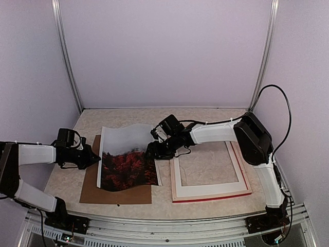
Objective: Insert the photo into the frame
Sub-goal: Pick up the photo from the backboard, then pass from the left arm to the right
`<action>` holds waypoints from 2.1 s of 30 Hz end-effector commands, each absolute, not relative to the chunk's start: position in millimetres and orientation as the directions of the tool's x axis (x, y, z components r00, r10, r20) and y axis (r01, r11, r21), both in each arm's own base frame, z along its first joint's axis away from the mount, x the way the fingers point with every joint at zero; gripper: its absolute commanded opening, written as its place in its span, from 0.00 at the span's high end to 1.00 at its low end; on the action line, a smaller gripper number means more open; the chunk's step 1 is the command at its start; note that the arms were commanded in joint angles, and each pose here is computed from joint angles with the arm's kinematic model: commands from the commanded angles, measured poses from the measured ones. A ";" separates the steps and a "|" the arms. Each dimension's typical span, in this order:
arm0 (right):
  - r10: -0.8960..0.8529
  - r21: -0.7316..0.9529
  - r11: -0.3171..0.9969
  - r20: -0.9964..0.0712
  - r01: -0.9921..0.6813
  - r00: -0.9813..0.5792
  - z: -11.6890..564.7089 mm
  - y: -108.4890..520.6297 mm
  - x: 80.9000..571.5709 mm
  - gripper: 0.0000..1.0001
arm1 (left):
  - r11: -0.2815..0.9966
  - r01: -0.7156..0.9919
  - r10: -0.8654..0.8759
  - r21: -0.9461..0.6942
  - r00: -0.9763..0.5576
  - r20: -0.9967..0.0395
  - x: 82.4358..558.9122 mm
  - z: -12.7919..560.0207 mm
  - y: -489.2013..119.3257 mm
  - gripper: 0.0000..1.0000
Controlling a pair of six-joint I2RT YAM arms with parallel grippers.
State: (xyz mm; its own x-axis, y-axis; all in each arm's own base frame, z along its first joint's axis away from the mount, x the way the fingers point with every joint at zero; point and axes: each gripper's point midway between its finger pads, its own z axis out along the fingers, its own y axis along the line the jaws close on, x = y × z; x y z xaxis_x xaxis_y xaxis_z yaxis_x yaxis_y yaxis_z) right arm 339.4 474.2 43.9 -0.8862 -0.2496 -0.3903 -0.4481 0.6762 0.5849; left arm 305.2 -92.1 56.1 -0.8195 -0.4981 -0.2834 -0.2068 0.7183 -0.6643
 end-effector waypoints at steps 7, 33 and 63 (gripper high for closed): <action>-0.272 0.539 0.739 -0.310 -0.404 -0.911 19.1 448.5 334.5 0.28 | 0.734 -0.164 -0.466 -0.659 -0.827 -0.315 306.7 62.1 -99.7 1.00; -0.290 0.437 0.635 -0.629 -0.637 -0.721 180.1 462.6 343.8 0.12 | 0.694 -0.029 -0.524 -0.719 -0.706 -0.477 321.1 212.8 -117.9 1.00; -0.348 0.238 0.659 -0.744 -0.713 -0.570 256.5 534.1 244.7 0.13 | 0.646 -0.028 -0.576 -0.762 -0.673 -0.464 337.2 252.3 -207.9 1.00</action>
State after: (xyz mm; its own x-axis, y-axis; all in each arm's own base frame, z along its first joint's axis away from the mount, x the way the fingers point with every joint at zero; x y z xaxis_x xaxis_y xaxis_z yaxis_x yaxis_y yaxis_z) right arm 245.6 535.6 270.6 -0.5669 -0.3277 -0.7558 -0.7395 0.6068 0.2915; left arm 331.7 -201.1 239.5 -0.6978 -0.5457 -0.4640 -0.0336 0.6720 -0.7398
